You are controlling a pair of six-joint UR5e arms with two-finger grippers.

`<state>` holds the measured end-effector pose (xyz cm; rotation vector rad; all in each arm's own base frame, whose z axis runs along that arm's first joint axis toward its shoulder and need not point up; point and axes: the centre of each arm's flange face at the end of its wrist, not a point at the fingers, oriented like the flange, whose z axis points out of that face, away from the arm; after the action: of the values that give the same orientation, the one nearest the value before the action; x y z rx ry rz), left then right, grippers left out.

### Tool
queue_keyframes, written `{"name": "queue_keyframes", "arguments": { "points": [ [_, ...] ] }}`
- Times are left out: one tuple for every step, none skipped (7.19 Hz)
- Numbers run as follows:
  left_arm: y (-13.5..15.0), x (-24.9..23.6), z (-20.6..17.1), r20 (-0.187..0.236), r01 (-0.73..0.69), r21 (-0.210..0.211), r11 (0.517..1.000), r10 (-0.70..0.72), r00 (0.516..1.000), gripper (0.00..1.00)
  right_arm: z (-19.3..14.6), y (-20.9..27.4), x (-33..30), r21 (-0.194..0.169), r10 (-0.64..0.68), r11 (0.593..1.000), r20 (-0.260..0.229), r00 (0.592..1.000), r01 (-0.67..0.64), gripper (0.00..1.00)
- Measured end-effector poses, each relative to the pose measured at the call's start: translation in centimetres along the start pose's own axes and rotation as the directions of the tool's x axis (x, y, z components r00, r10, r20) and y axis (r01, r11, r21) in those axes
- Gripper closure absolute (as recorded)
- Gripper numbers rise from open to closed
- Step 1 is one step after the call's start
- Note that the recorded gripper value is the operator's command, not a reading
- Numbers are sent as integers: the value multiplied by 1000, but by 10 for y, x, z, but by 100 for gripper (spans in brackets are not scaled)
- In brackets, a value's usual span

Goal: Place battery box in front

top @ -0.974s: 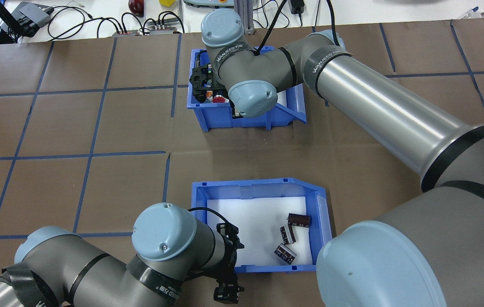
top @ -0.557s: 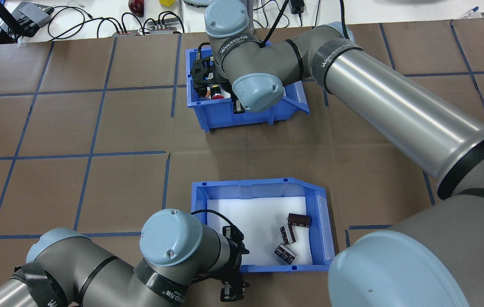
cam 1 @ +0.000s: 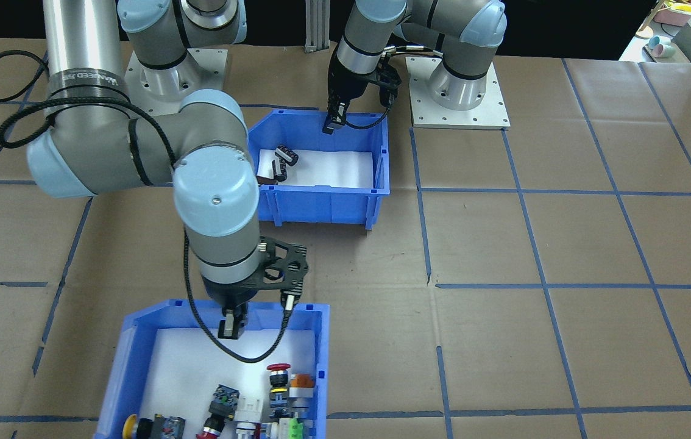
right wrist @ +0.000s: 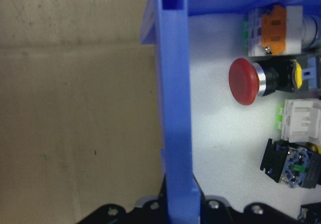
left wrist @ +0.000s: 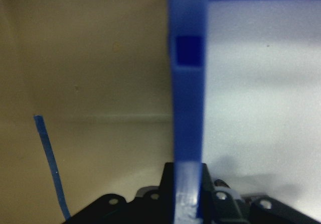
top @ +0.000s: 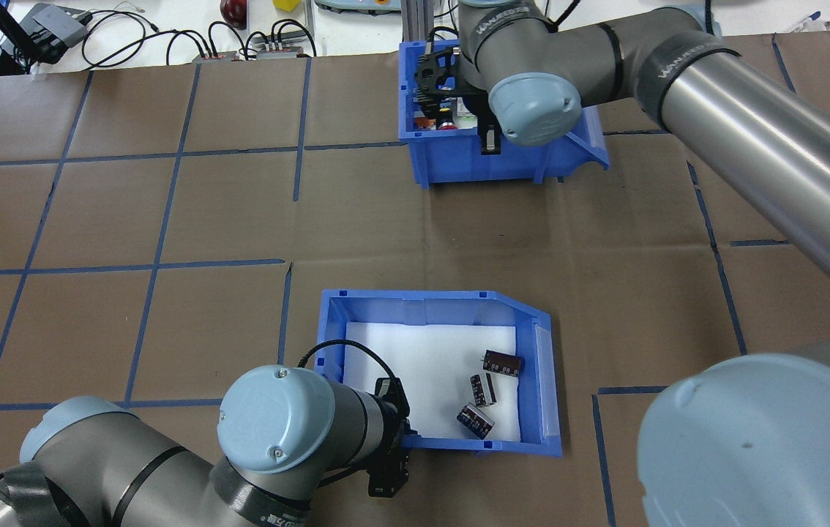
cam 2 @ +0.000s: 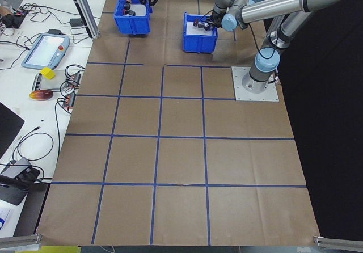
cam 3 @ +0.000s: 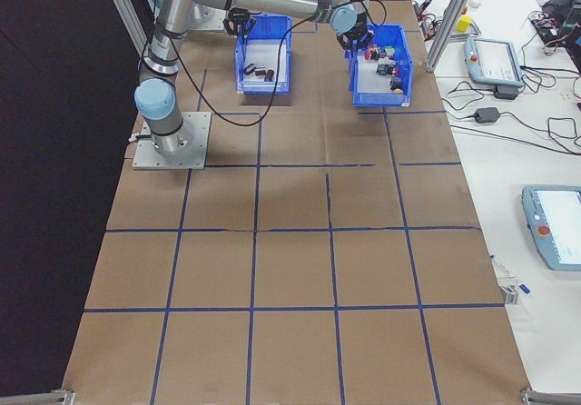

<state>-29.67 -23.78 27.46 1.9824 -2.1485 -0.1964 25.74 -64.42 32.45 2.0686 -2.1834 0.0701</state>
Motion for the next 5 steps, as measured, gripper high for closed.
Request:
{"name": "queue_keyframes", "arguments": {
  "points": [
    [-10,11,-14,-11,-2,25,1000,3,1000,100,-3,43,-3,-13,5,1000,5,1000,-5,94],
    [-27,31,-35,-15,8,51,999,-7,1000,100,-9,84,-14,-22,11,1000,14,1000,-11,94],
    [-49,55,-55,-16,19,68,998,-18,1000,100,-14,122,-27,-28,8,1000,15,1000,-7,94],
    [-69,77,-71,-23,22,76,997,-20,1000,100,-19,160,-41,-33,-8,999,10,1000,8,94],
    [-86,98,-81,-31,9,81,997,-7,999,100,-22,199,-58,-35,-25,999,11,1000,25,94]
  ]
}}
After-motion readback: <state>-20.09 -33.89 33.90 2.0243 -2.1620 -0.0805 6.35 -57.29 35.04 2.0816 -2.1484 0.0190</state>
